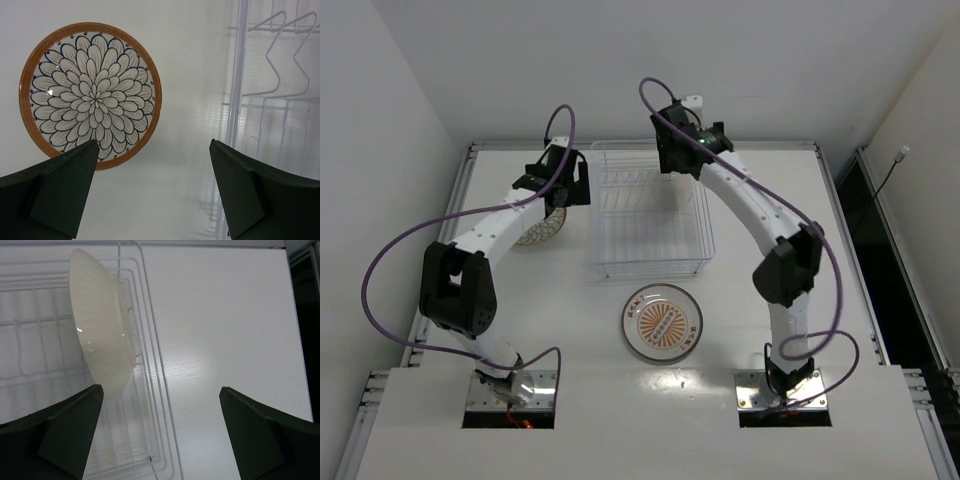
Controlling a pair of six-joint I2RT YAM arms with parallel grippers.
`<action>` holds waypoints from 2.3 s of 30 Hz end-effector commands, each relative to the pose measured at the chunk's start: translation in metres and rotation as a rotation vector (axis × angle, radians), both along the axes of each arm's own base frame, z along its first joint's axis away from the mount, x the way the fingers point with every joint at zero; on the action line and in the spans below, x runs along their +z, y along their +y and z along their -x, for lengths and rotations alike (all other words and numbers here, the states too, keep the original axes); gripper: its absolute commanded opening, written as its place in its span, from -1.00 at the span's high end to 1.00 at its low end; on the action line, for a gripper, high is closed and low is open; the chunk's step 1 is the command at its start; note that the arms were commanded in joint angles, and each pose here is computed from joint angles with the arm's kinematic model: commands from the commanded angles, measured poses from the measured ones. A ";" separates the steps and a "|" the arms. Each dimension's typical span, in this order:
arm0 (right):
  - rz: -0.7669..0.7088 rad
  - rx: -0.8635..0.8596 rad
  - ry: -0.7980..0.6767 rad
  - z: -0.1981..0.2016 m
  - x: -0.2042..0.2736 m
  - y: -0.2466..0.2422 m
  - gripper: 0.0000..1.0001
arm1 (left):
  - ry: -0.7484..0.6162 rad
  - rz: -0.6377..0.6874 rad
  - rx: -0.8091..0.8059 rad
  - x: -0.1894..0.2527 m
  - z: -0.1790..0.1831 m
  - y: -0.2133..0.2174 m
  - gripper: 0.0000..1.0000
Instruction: Load the plates into the dish rack
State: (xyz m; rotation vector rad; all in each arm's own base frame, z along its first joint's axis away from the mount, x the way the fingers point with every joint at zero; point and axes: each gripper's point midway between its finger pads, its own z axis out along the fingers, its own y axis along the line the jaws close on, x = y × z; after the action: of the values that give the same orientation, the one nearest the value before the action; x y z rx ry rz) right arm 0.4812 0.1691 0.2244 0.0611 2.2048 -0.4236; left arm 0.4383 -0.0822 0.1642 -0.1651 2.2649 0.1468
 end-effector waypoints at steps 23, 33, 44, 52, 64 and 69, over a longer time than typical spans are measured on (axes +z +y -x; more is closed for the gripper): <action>-1.094 0.094 0.350 0.330 -0.122 -0.016 -1.00 | 0.013 -0.035 0.009 -0.006 -0.005 0.004 -0.84; -1.131 0.068 0.604 0.352 -0.182 0.001 -0.96 | 0.022 -0.038 0.009 -0.010 -0.006 0.004 -0.84; -1.075 0.078 0.678 0.342 -0.196 0.005 -0.58 | 0.013 -0.035 0.009 -0.006 -0.005 0.004 -0.84; -1.055 0.137 0.693 0.327 -0.202 0.013 -0.40 | 0.011 -0.041 0.016 -0.005 -0.005 0.006 -0.84; -1.110 0.162 0.714 0.306 -0.215 0.025 0.43 | 0.002 -0.051 0.017 -0.001 -0.005 0.008 -0.84; -1.115 0.172 0.737 0.307 -0.216 0.028 0.81 | 0.002 -0.051 0.017 -0.001 -0.005 0.008 -0.84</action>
State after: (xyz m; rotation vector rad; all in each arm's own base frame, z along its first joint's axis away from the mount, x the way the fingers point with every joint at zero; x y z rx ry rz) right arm 0.1529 0.1855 -0.0059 0.4248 2.9352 0.9960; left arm 0.4365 -0.0756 0.1466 -0.1418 2.3098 0.2181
